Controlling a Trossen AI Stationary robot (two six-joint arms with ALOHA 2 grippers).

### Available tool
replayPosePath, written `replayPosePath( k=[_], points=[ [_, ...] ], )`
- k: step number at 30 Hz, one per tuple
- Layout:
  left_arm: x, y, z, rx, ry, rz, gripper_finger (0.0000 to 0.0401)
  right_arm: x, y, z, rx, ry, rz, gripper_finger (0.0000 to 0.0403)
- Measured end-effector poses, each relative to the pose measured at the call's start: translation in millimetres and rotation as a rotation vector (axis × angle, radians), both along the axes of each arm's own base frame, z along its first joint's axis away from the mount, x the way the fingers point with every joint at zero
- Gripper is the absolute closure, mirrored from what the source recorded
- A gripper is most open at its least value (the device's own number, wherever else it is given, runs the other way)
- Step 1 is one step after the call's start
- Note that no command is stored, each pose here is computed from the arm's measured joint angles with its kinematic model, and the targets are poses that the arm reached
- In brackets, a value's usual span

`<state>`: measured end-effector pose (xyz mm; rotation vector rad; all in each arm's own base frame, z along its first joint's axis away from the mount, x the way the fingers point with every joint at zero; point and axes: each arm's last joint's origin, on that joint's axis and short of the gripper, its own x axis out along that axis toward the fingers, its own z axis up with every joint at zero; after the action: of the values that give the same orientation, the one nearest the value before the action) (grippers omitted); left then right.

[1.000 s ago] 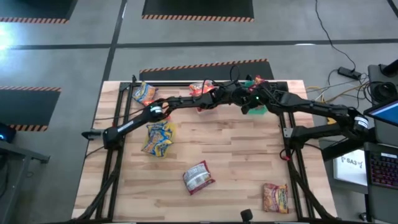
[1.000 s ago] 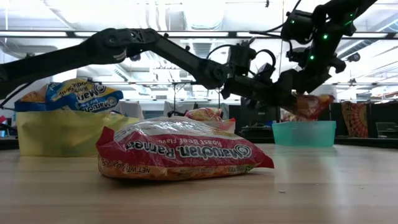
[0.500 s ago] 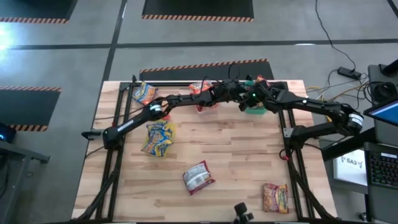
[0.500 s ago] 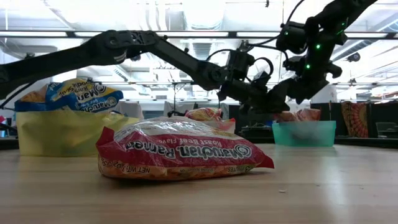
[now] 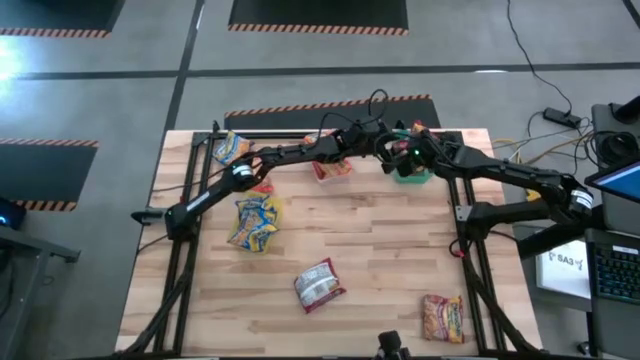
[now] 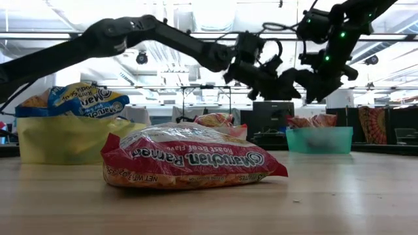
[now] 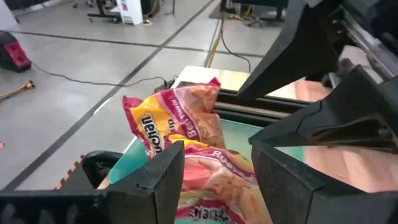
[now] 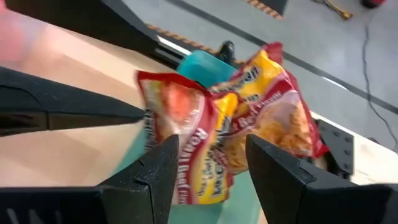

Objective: Sort Maruchan noodles
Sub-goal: Put the red noodle pack into the green bin

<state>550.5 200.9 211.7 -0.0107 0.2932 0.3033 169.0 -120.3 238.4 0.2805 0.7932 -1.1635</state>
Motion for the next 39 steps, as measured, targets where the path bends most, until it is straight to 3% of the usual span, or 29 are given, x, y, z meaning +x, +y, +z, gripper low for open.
replayPosePath(
  k=[7, 12, 15, 19, 23, 25, 29, 34, 39],
  points=[
    [-7.9, -5.8, -4.3, -0.028, 0.147, -0.025, 0.0228, 2.1, 18.1, 4.6, 0.0, -0.046, 0.088, 0.0225],
    [-23.8, -4.5, -24.0, -0.007, 0.434, 0.037, 0.0228, 3.2, 26.3, -4.1, 0.024, -0.062, 0.12, 0.0225],
    [-36.0, -10.5, -12.2, -0.022, 0.541, 0.035, 0.0228, 5.1, 28.8, -5.6, 0.019, -0.071, 0.129, 0.0225],
    [-48.3, -22.9, 18.0, -0.032, 0.577, 0.013, 0.0228, 7.9, 34.2, -6.7, 0.015, -0.079, 0.155, 0.0225],
    [-54.2, -39.2, 11.5, -0.026, 0.623, -0.031, 0.0228, 11.5, 43.9, -4.9, 0.015, -0.101, 0.203, 0.0225],
    [-62.1, -46.9, 14.3, -0.025, 0.617, -0.041, 0.0228, 13.4, 49.5, -5.2, 0.018, -0.106, 0.222, 0.0225],
    [-101.7, -59.5, 44.5, -0.061, 0.525, 0.003, 0.0228, 17.8, 63.1, -5.1, 0.04, -0.137, 0.272, 0.0225],
    [-149.0, -92.9, 25.4, -0.147, 0.47, 0.03, 0.0228, 25.9, 84.5, -5.5, 0.155, -0.231, 0.381, 0.0225],
    [-184.8, -137.9, 37.5, -0.166, 0.232, -0.01, 0.0228, 33.4, 111.1, -6.7, 0.282, -0.327, 0.442, 0.0225]
  ],
)
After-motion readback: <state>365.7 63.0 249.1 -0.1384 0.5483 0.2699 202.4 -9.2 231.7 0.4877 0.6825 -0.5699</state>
